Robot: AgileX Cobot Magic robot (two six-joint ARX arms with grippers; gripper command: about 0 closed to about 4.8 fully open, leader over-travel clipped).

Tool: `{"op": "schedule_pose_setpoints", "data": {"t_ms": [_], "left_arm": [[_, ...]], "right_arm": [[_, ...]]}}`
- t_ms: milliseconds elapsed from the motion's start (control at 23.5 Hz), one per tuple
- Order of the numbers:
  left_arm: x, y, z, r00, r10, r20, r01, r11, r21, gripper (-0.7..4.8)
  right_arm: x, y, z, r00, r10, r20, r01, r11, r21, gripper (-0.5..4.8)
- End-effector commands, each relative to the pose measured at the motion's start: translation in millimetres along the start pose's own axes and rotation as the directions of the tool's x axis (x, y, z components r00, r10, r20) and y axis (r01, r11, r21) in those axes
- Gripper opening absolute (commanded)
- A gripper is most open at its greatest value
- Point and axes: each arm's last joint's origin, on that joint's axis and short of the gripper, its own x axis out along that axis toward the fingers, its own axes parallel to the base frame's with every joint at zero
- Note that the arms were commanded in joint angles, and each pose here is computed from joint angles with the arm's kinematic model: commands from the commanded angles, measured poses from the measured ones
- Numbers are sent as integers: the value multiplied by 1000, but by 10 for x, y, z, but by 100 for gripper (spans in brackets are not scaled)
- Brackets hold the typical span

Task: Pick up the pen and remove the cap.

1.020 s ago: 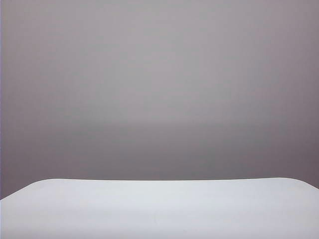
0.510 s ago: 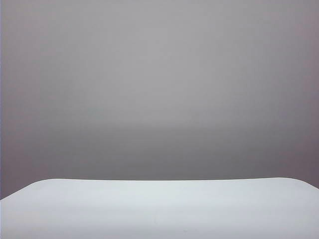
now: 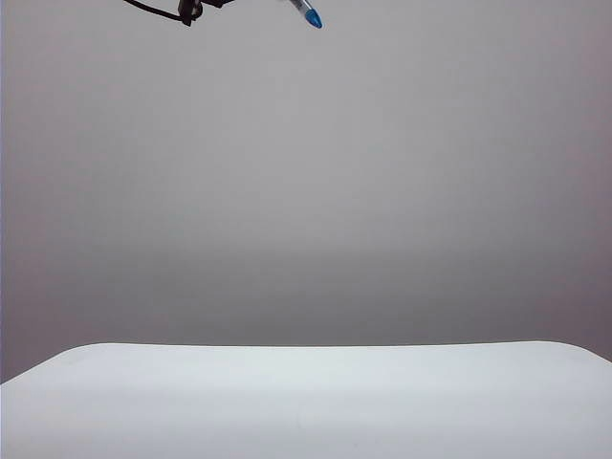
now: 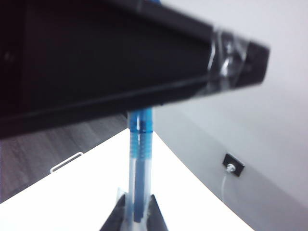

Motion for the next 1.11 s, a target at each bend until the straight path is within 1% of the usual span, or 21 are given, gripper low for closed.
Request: {"op": "schedule_pose_setpoints", "data": {"t_ms": [43, 128, 255, 298, 340, 425, 510, 553, 680, 850, 978, 1020, 1105], "left_arm": [[-8, -21, 30, 1000, -2, 16, 2, 999, 39, 138], [-8, -15, 27, 1000, 10, 18, -11, 999, 38, 111], [-8, -8, 28, 999, 30, 27, -31, 999, 42, 108], [-8, -8, 28, 999, 30, 28, -31, 999, 43, 94], [-8, -8, 29, 999, 29, 28, -31, 998, 49, 56], [-8, -8, 28, 999, 30, 27, -32, 997, 65, 11], [-8, -8, 28, 999, 30, 27, -32, 997, 65, 10], [-8, -8, 29, 999, 29, 28, -31, 997, 65, -6], [-8, -8, 29, 999, 30, 28, -32, 997, 70, -6], [-8, -7, 36, 998, 39, 41, -43, 995, 94, -6], [-9, -29, 67, 997, 19, 71, -29, 990, 140, -6], [-9, -29, 69, 997, 19, 74, -30, 990, 141, -6], [-10, -28, 75, 996, 29, 86, -44, 984, 170, -6]], "right_arm": [[-15, -10, 38, 999, -35, 24, 35, 999, -13, -1], [-15, -12, 38, 999, -42, 23, 42, 999, -17, -1], [-15, -12, 37, 999, -41, 23, 42, 999, -17, -1], [-15, -12, 38, 999, -41, 23, 42, 999, -17, -1], [-15, -12, 39, 999, -41, 24, 42, 999, -17, -1], [-15, -12, 39, 999, -41, 25, 42, 999, -17, -1], [-15, -12, 43, 999, -42, 29, 42, 999, -16, -1], [-15, -12, 43, 999, -41, 29, 42, 999, -16, -1], [-15, -12, 39, 999, -41, 25, 41, 999, -16, -1], [-14, -9, 19, 999, -39, 4, 39, 999, -15, -1], [0, -8, -27, 999, -37, -35, 37, 999, -14, -1], [5, -8, -40, 998, -37, -45, 36, 999, -13, -2], [26, -10, -79, 996, -46, -78, 45, 999, -13, -1]]}}
